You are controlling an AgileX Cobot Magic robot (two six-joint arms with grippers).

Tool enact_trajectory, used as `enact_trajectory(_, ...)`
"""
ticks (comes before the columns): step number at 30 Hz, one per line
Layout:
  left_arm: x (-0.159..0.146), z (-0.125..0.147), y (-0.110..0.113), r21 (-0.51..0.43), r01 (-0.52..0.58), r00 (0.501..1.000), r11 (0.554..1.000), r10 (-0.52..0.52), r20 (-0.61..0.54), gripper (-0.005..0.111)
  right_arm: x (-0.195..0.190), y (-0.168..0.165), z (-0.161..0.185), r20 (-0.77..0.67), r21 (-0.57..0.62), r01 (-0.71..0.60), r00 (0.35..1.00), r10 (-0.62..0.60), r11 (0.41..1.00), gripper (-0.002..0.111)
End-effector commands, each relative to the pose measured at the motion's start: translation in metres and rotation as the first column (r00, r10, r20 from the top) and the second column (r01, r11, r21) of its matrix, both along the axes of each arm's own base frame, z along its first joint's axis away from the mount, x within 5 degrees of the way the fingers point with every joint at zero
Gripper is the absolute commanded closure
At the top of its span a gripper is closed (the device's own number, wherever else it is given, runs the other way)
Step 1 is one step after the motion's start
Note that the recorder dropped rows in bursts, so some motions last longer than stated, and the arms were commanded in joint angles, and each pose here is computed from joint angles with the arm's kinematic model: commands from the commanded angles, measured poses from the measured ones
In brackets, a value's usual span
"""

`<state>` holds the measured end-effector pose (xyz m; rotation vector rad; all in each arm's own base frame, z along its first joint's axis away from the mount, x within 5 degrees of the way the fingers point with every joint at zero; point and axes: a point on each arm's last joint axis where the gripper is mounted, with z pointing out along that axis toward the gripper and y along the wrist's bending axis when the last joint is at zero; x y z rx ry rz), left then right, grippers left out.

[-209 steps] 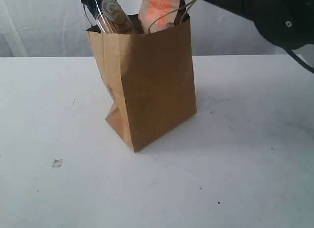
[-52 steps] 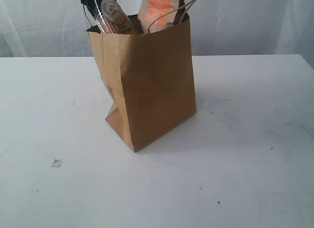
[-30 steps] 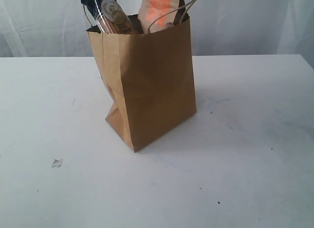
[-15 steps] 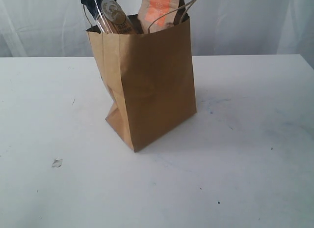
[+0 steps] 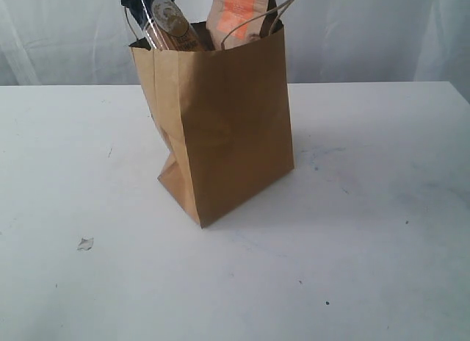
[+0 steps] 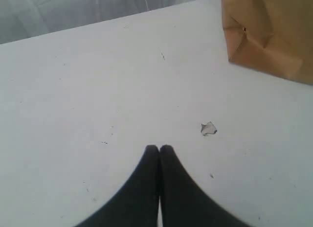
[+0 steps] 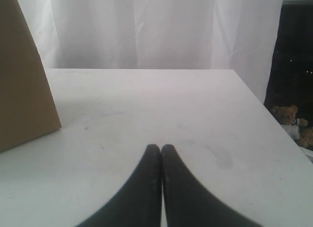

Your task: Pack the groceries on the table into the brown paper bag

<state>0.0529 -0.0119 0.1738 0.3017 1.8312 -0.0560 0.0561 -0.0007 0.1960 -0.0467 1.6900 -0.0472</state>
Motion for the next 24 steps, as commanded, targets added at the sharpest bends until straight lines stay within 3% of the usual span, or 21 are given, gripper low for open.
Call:
enact_trajectory(1, -0.0009, -0.0028, 0.0001, 0.006, -0.001, 1.0, 1.0, 0.001, -0.023, 0.107, -0.0002, -0.0004, -0.0011, 0.005, -0.011, 0.006, 1.0, -0.005, 1.0, 0.108)
enact_trajectory(4, -0.0024, -0.0071, 0.0, 0.015, 0.004, 0.997, 1.0, -0.003, -0.071, 0.107, -0.0002, -0.0004, -0.0011, 0.005, -0.011, 0.006, 1.0, -0.005, 1.0, 0.108)
enact_trajectory(24, -0.0024, -0.0071, 0.0, 0.015, 0.004, 0.997, 1.0, -0.003, -0.071, 0.107, -0.0002, -0.0004, -0.0011, 0.005, -0.011, 0.006, 1.0, -0.005, 1.0, 0.108)
